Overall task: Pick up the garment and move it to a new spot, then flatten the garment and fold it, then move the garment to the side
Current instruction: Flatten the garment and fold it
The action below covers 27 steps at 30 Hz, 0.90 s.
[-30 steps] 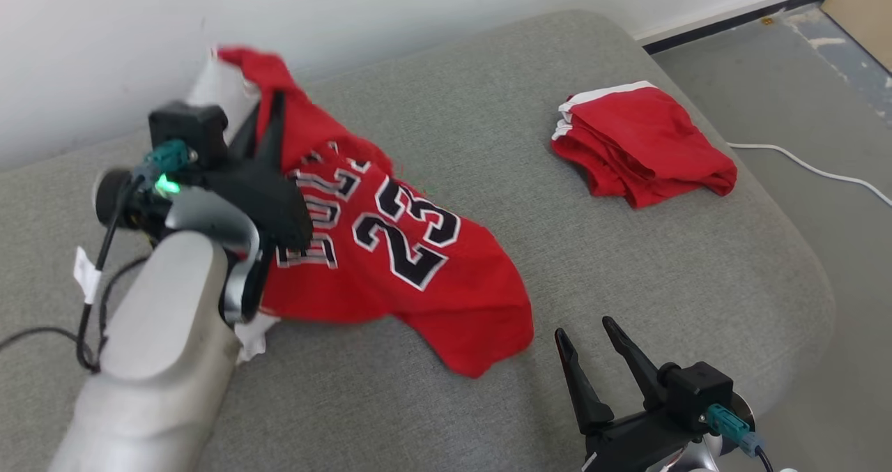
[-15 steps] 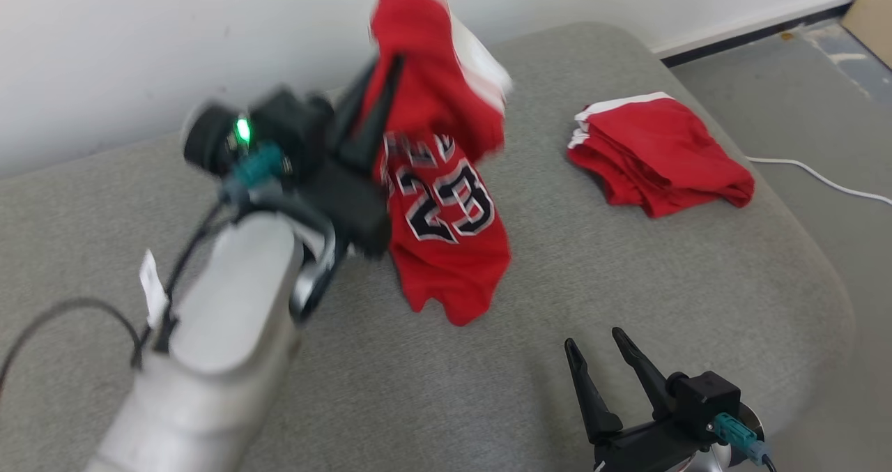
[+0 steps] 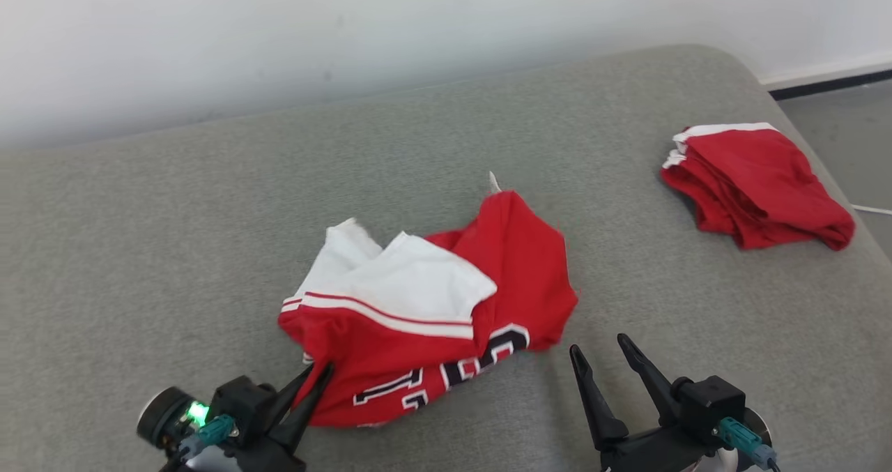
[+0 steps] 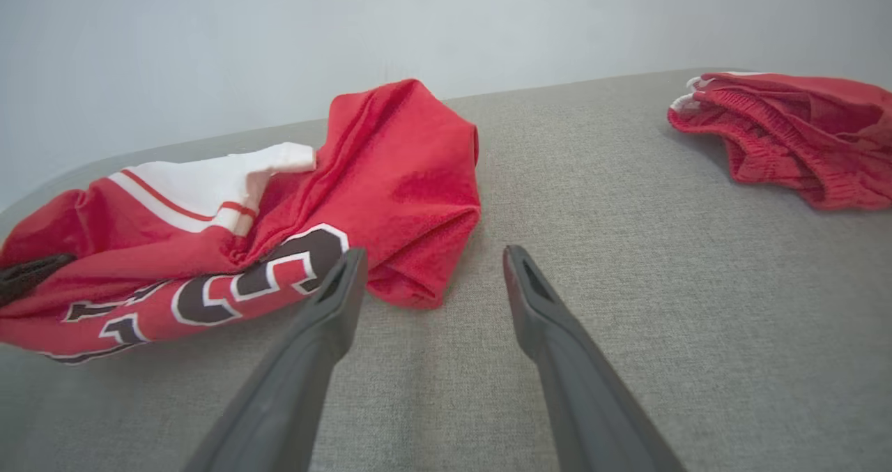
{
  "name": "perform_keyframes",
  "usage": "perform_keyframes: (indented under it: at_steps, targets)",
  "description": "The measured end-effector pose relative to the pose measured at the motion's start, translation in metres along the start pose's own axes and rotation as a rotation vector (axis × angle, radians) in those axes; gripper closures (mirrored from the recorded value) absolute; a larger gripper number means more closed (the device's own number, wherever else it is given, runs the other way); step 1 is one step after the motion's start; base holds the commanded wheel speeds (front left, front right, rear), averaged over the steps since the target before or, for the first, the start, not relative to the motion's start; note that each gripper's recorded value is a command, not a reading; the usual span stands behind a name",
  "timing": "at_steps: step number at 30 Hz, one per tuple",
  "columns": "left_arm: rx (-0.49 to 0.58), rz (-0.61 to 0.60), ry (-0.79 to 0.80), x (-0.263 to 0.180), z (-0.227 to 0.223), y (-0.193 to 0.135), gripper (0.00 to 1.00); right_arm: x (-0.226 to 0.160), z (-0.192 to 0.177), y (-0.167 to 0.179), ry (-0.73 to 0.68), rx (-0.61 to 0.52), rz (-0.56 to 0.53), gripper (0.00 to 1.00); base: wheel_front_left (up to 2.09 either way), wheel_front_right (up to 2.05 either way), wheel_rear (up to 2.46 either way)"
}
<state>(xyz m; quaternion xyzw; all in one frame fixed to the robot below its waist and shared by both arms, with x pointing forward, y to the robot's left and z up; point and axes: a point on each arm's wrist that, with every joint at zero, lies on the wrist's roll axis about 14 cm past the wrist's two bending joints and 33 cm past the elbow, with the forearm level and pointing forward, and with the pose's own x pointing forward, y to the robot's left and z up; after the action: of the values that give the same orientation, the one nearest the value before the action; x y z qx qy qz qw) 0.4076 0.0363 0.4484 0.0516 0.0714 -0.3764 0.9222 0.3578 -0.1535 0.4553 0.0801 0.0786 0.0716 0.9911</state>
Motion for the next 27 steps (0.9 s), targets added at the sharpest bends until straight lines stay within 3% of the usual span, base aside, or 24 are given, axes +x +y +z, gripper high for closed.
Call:
perform_keyframes:
  at_steps: [9, 15, 16, 17, 27]
  targets:
    - [-0.024, 0.316, 0.039, -0.043, -0.015, 0.057, 1.0, 0.008, 0.003, 0.018, -0.007, 0.0, 0.056, 0.0, 0.0, 0.0, 0.0]
    - [-0.049, 0.483, 0.031, -0.059, -0.014, 0.077, 1.0, 0.006, 0.005, 0.015, -0.015, 0.0, 0.046, 0.0, 0.0, 0.0, 0.0]
    - [-0.061, 0.492, 0.043, -0.061, -0.017, 0.075, 0.53, 0.005, 0.005, 0.015, -0.014, 0.001, 0.044, 0.0, 0.0, 0.0, 0.0]
    - [-0.069, 0.497, 0.042, -0.062, -0.018, 0.073, 0.0, 0.004, 0.005, 0.015, -0.014, 0.001, 0.043, 0.0, 0.0, 0.0, 0.0]
    - [-0.177, 0.619, -0.019, -0.085, -0.002, 0.086, 0.0, 0.002, 0.007, 0.015, -0.025, 0.006, 0.039, 0.0, 0.0, 0.0, 0.0]
